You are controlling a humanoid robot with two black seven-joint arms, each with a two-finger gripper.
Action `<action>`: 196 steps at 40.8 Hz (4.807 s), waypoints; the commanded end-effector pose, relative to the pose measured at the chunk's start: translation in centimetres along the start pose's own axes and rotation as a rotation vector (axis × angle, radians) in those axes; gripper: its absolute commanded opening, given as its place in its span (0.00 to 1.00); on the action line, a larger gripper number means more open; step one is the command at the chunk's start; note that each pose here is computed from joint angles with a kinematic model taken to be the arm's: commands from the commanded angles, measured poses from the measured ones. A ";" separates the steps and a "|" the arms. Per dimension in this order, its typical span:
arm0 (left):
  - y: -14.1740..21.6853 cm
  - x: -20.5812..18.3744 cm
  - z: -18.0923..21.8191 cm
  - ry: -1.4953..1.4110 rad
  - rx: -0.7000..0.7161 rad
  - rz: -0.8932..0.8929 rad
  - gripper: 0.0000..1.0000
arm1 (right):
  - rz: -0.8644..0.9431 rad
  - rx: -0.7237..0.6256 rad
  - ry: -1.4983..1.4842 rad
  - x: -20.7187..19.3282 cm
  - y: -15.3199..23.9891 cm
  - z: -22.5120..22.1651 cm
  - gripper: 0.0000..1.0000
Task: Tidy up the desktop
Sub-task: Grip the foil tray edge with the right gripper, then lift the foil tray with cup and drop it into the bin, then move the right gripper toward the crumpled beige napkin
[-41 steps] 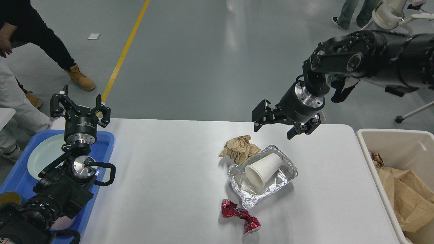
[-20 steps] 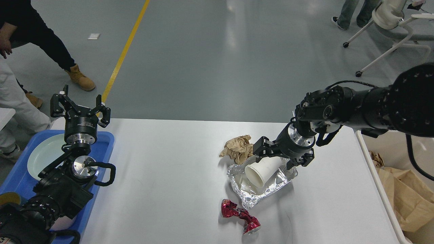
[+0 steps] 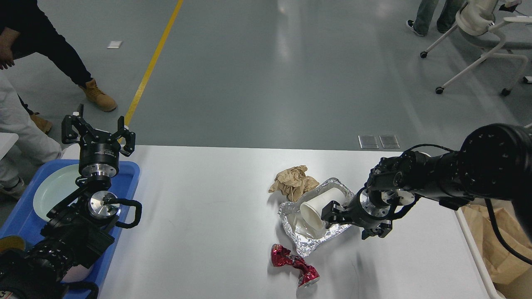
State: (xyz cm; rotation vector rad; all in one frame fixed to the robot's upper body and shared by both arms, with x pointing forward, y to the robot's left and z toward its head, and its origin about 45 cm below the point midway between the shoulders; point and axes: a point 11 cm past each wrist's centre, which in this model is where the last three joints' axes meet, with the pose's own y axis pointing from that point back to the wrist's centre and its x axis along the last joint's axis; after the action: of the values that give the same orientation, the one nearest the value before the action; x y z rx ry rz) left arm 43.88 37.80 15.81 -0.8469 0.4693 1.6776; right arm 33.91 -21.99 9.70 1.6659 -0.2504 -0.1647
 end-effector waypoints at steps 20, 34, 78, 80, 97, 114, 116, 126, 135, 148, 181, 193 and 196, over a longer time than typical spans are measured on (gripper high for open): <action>0.0 0.0 0.0 0.000 0.000 0.000 0.96 | 0.042 -0.015 -0.041 -0.8 -1.8 1.4 0.19; 0.0 0.0 0.0 0.000 0.000 0.000 0.96 | 0.086 -0.036 -0.056 -0.1 -2.0 2.2 0.00; 0.0 0.0 0.0 0.000 0.000 0.000 0.97 | 0.392 0.090 -0.268 11.8 18.4 6.5 0.00; 0.0 0.0 0.0 0.000 0.000 0.000 0.97 | 0.431 0.120 -0.266 12.8 21.5 6.3 0.00; 0.0 0.0 0.0 0.000 0.000 0.000 0.96 | 0.670 -0.020 -0.444 14.9 26.2 16.7 0.00; 0.0 0.0 0.0 0.000 0.000 0.000 0.96 | 0.723 -0.385 -0.783 5.3 13.6 37.5 0.09; 0.0 0.0 0.0 0.000 0.000 0.000 0.96 | 0.727 -0.401 -0.794 4.7 12.8 38.5 0.50; 0.0 0.1 0.0 0.000 0.001 0.001 0.97 | 0.712 -0.414 -0.860 2.2 9.5 40.6 1.00; 0.0 0.0 0.0 0.000 0.000 0.000 0.96 | 0.704 -0.280 -0.780 6.8 9.7 34.0 1.00; 0.0 0.0 0.0 0.000 0.000 0.000 0.96 | 0.623 -0.140 -0.286 12.9 12.3 12.6 1.00; 0.0 0.0 0.0 0.000 0.000 0.000 0.97 | 0.169 0.099 0.146 6.0 17.0 -8.4 1.00; 0.0 0.0 0.0 0.000 0.000 0.000 0.97 | 0.440 0.077 0.121 4.9 8.0 -9.4 1.00; 0.0 0.0 0.0 0.000 -0.002 0.000 0.97 | 0.438 0.082 0.120 4.6 7.0 -9.5 1.00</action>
State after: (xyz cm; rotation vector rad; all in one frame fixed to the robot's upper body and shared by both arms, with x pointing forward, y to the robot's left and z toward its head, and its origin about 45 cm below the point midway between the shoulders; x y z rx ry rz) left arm 43.90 37.80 15.84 -0.8473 0.4688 1.6773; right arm 40.74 -16.05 19.77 1.6498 -0.5296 0.2524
